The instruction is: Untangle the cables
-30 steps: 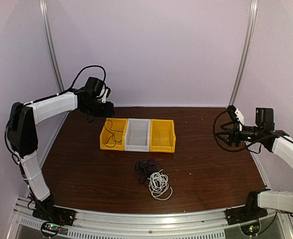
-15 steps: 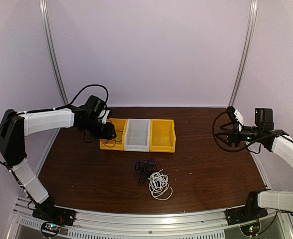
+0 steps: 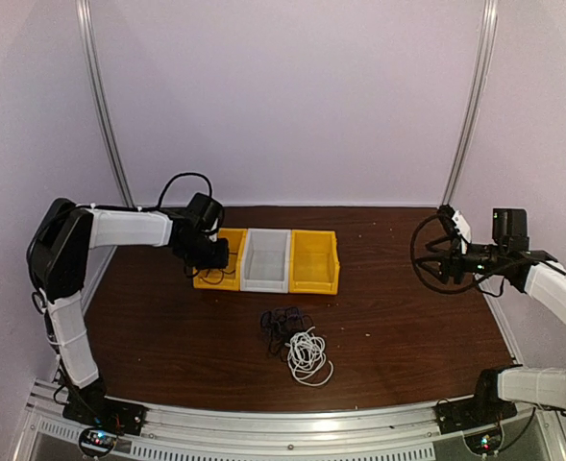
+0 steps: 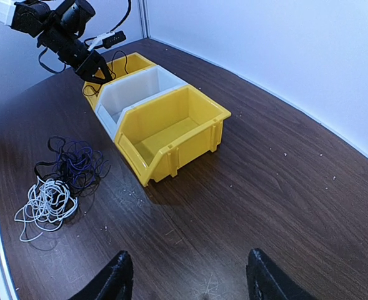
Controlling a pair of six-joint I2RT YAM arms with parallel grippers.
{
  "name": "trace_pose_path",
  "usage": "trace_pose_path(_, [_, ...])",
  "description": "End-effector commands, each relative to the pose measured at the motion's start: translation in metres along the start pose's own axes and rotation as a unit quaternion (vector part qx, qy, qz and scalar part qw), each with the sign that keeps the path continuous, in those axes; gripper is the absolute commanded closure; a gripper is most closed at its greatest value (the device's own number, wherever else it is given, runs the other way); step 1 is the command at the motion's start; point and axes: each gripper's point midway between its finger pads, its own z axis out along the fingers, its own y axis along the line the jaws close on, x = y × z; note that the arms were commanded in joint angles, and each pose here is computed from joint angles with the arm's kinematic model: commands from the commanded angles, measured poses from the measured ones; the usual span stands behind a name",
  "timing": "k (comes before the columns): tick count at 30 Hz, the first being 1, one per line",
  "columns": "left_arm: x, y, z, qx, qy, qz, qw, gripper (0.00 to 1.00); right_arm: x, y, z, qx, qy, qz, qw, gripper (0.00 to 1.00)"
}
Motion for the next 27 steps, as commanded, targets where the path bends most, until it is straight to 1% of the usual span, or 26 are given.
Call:
trace_pose_path(1, [-0.035, -0.002, 0.008, -0.021, -0.048, -0.02, 0.998, 0.74, -0.008, 0.0, -0.003, 0.006, -0.006, -0.014, 1.0, 0.37])
trace_pose_path(4, [-0.043, -0.001, 0.017, -0.035, -0.056, -0.016, 0.998, 0.98, -0.007, 0.0, -0.003, 0.005, -0.004, -0.015, 1.0, 0.37])
trace_pose_path(5, [-0.045, -0.002, 0.02, -0.035, -0.059, -0.012, 0.998, 1.0, -0.007, 0.0, -0.003, 0.005, -0.004, -0.015, 1.0, 0.37])
trace_pose_path(8, [-0.056, -0.009, 0.025, -0.029, -0.068, 0.002, 0.997, 1.0, -0.006, -0.001, -0.002, 0.005, -0.002, -0.015, 1.0, 0.37])
trace_pose_path(10, [-0.067, -0.016, 0.023, -0.016, -0.086, 0.015, 0.996, 1.0, -0.005, -0.001, -0.002, 0.005, -0.001, -0.014, 1.0, 0.37])
trace_pose_path(13, [-0.077, -0.015, 0.024, -0.021, -0.11, 0.029, 0.993, 1.0, -0.005, -0.001, -0.002, 0.006, 0.0, -0.013, 1.0, 0.37])
trace_pose_path(15, [-0.071, -0.013, 0.029, -0.022, -0.102, 0.031, 0.994, 1.0, -0.004, -0.002, -0.001, 0.006, 0.001, -0.013, 1.0, 0.37])
trace_pose_path(20, [-0.04, -0.022, 0.038, 0.025, -0.07, 0.039, 0.996, 1.0, -0.003, -0.003, 0.0, 0.007, 0.003, -0.012, 1.0, 0.37])
trace_pose_path(27, [-0.015, -0.008, 0.023, 0.012, -0.049, 0.029, 0.998, 1.0, -0.001, -0.003, 0.002, 0.002, 0.006, -0.007, 1.0, 0.37])
